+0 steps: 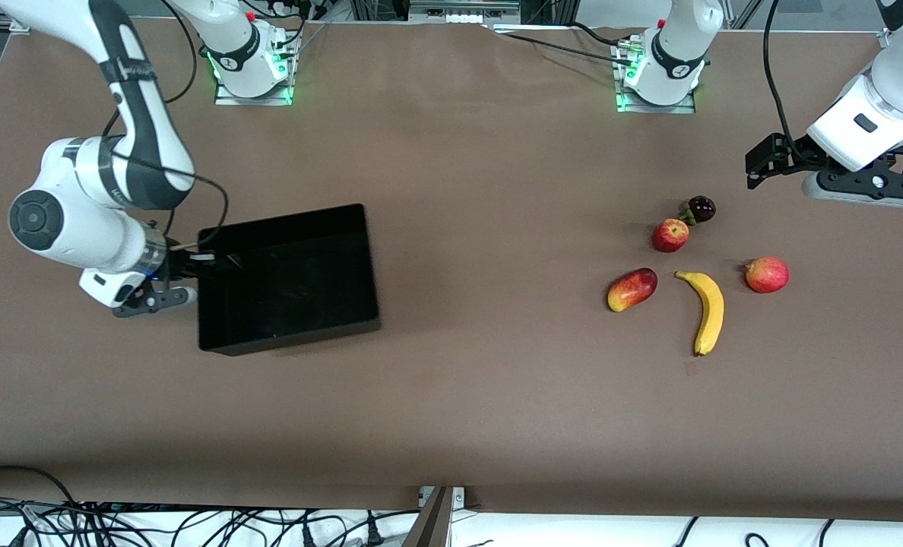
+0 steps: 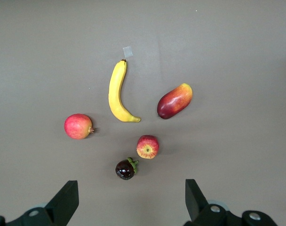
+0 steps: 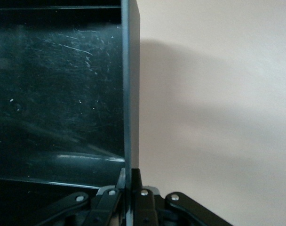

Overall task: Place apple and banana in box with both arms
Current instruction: 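Slide the black box with the right gripper toward the fruit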

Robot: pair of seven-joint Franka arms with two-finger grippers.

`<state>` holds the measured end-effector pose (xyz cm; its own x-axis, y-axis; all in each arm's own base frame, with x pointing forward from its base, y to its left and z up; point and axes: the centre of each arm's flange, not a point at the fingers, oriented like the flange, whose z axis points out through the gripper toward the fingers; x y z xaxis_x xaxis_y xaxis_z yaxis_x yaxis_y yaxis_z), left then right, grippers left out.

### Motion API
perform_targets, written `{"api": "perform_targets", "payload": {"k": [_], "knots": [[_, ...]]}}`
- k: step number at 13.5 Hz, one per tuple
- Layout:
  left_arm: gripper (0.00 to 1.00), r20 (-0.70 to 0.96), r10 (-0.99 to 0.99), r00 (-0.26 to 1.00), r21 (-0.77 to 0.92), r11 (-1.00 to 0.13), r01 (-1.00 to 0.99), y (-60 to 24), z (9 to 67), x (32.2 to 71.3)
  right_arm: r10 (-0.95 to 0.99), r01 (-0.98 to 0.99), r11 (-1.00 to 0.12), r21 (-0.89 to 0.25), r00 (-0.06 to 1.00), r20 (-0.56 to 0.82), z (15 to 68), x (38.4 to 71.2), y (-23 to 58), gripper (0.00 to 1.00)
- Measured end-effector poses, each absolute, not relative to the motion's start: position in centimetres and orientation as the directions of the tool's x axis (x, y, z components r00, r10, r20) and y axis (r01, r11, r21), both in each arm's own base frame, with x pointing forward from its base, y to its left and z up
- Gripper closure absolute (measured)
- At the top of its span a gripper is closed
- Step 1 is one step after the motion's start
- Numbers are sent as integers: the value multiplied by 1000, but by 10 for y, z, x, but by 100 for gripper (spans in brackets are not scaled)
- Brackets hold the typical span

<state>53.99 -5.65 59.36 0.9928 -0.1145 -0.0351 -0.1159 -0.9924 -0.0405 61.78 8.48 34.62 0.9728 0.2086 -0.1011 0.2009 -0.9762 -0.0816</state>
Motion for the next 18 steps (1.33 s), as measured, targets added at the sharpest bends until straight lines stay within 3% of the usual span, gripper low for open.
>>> {"api": "perform_targets", "payload": {"k": [3,5,8,18], "knots": [[0,-35,-115,993,-40,-992,-116,-57,594,540,181,169,-979,-112,978,-107,351,614,200,95],[0,-35,-115,993,-40,-992,-116,-57,594,540,132,110,-982,-154,981,-143,339,597,290,95],[0,-35,-115,993,-40,-992,-116,-57,594,540,64,40,-991,-130,981,-185,314,561,396,95],[0,-37,-114,993,-40,-992,-116,-56,593,540,4,-15,-994,-113,986,-165,247,523,476,95]]}}
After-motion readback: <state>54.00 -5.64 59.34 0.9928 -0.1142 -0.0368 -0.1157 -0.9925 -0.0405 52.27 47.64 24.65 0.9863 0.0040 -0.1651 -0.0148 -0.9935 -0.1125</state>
